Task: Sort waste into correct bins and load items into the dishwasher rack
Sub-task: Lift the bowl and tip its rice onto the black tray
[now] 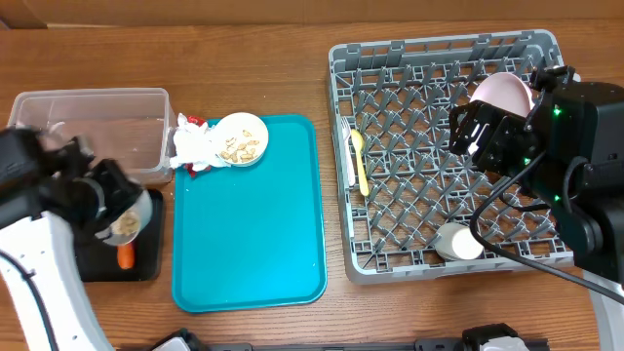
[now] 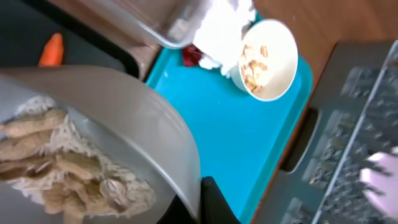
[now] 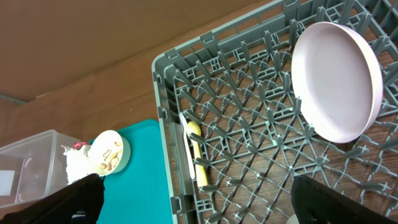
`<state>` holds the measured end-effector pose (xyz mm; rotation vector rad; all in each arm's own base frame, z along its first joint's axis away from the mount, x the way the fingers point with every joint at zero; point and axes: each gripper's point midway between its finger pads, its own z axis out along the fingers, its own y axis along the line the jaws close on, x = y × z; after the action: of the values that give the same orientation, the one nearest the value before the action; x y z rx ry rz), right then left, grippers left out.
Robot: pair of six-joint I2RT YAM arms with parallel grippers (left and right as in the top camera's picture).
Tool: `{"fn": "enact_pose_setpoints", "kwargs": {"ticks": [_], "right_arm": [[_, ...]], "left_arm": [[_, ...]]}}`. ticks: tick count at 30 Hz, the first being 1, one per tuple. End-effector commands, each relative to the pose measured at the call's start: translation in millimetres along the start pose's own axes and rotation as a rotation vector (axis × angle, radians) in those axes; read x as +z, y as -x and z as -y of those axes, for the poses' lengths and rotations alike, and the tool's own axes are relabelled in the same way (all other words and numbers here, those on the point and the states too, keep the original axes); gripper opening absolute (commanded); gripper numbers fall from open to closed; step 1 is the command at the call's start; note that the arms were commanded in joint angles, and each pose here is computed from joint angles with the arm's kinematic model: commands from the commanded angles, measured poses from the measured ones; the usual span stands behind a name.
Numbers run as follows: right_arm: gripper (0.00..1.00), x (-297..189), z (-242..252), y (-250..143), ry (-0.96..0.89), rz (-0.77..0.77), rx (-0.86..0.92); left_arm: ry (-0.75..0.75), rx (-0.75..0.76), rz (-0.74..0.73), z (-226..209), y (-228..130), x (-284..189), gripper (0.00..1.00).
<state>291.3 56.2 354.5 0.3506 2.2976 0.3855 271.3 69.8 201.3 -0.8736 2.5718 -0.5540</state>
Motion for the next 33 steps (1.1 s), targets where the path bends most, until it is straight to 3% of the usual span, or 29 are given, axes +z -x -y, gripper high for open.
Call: {"fn": "enact_pose_setpoints", "kwargs": {"ticks": [1,10,18,22,33], "right_arm": [[1.0,-3.9,-0.1,5.3,-0.001,0.023,-0.005],[1.0,-3.9,-0.5,6.1,0.001,0.027,-0.005],[1.0,-3.9,-1.0,7.0,0.003,0.031,-0.005],[1.0,-4.0,-1.4,7.4,0.004,0.032,-0.005],[1.0,-4.0,-1.7,8.0,0.005,0.035,-0.005]], "left_arm": [[-0.172,-0.009,0.002,-12.1,1.0,3.6,0.04],[-0.319,-0.194,0.196,-84.6,14.8,20.3,0.04],[-0.488,-0.017,0.409,-97.4,17.3,21.3,0.04],[-0.659,0.083,0.503,-80.1,12.9,8.1,0.04],[-0.733,0.18,0.634,-80.1,15.6,-15.3,0.04]]}}
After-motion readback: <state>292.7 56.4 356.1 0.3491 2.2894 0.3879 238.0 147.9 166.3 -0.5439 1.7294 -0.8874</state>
